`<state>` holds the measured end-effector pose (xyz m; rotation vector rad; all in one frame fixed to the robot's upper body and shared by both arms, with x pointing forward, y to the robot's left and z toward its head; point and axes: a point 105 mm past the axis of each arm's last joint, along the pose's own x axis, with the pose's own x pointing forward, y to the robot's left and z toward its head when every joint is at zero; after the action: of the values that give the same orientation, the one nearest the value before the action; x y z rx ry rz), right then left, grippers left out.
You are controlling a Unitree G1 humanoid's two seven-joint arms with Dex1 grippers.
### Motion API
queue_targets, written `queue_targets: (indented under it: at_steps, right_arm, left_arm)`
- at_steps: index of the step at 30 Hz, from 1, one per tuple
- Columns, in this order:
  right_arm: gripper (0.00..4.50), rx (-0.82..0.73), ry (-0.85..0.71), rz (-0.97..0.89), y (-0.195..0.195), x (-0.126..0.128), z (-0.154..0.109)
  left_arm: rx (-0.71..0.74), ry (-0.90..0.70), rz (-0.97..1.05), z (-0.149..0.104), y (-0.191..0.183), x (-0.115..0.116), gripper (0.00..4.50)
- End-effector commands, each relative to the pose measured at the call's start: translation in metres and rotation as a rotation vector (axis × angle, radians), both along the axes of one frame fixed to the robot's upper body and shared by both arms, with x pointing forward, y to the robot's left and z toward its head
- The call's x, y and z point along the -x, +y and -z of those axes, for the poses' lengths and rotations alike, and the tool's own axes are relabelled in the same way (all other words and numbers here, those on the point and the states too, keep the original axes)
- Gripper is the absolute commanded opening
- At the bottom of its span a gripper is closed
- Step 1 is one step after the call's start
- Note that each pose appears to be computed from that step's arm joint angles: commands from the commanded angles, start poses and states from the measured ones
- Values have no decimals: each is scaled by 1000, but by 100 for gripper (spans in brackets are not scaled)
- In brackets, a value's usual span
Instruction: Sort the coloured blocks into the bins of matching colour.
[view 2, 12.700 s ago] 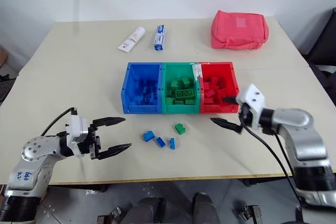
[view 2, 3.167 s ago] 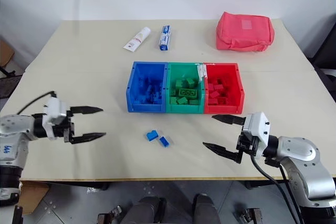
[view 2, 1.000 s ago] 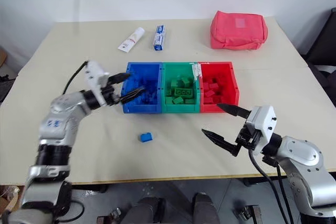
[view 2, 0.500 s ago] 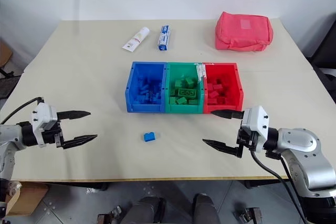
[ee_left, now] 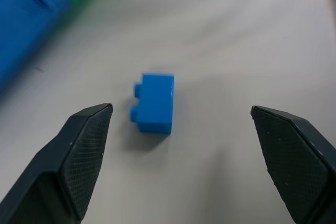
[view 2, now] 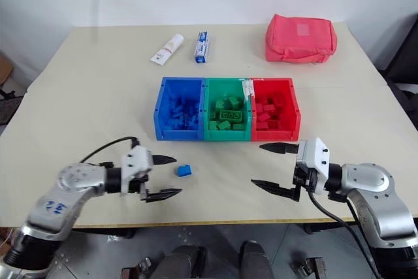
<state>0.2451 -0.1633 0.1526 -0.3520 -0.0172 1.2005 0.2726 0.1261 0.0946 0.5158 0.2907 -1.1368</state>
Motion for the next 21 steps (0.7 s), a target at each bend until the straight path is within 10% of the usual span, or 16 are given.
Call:
queue_targets:
  at_steps: [1,13,21]
  right_arm:
    - [450,27,-45,2,-2,6,-10]
    - [450,21,-31,60,-5,11,-6]
    - [450,-56,-107,151,-8,11,-16]
  left_arm:
    - [-39,-19,-1,-2,-5,-4,431]
    - [-47,0,-13,7,-6,-11,93]
    - [318,-125,-108,-50,-8,-28,91]
